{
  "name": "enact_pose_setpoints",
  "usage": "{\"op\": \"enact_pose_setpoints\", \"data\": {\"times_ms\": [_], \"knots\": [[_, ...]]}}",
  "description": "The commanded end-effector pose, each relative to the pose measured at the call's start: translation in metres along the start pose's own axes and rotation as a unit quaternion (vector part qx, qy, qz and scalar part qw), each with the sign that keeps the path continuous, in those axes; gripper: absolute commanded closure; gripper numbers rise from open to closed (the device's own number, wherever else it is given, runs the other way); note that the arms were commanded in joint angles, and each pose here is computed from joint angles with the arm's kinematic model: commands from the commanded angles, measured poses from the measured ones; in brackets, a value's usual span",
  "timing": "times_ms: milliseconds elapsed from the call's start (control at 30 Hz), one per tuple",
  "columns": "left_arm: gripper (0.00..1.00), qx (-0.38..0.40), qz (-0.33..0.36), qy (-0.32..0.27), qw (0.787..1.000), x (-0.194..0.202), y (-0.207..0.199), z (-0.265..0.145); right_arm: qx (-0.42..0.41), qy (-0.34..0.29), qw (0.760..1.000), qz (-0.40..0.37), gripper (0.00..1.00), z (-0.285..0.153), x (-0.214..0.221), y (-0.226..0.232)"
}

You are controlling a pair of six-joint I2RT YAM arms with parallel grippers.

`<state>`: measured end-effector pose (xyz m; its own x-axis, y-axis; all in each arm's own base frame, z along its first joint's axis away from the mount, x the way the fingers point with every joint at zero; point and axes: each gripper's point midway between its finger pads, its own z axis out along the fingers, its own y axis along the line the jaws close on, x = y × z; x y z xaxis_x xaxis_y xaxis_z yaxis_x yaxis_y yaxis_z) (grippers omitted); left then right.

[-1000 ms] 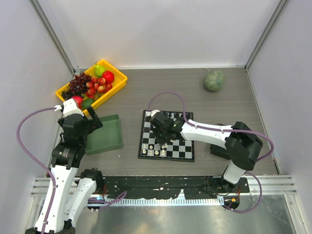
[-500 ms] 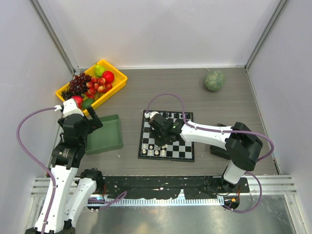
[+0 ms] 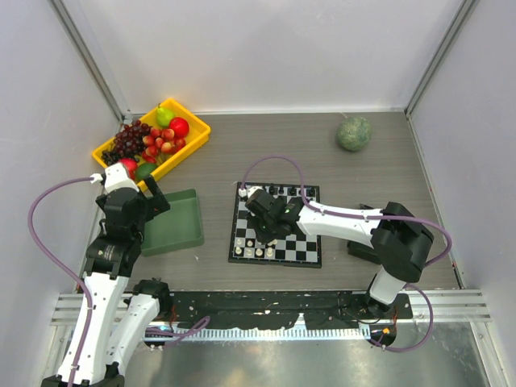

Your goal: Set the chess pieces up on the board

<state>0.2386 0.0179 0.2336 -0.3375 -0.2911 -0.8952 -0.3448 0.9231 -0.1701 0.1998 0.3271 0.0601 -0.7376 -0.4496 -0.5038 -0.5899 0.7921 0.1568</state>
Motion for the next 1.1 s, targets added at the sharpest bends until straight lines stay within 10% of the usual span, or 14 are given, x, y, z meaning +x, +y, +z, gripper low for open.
{"op": "enact_pose_setpoints", "data": {"times_ms": [0,433,1067], "knots": [[0.01,0.008,-0.010,-0.017,1.000,-0.011,-0.005,0.000,-0.010,0.000,1.000,0.002,0.85,0.005,0.000,0.006],[0.01,0.007,-0.010,-0.017,1.000,-0.011,-0.004,0.000,-0.015,0.005,1.000,0.002,0.84,0.009,0.002,0.009],[0.01,0.021,-0.015,-0.015,1.000,-0.009,-0.010,0.003,-0.018,-0.094,0.995,0.000,0.50,-0.038,-0.029,0.003]]}}
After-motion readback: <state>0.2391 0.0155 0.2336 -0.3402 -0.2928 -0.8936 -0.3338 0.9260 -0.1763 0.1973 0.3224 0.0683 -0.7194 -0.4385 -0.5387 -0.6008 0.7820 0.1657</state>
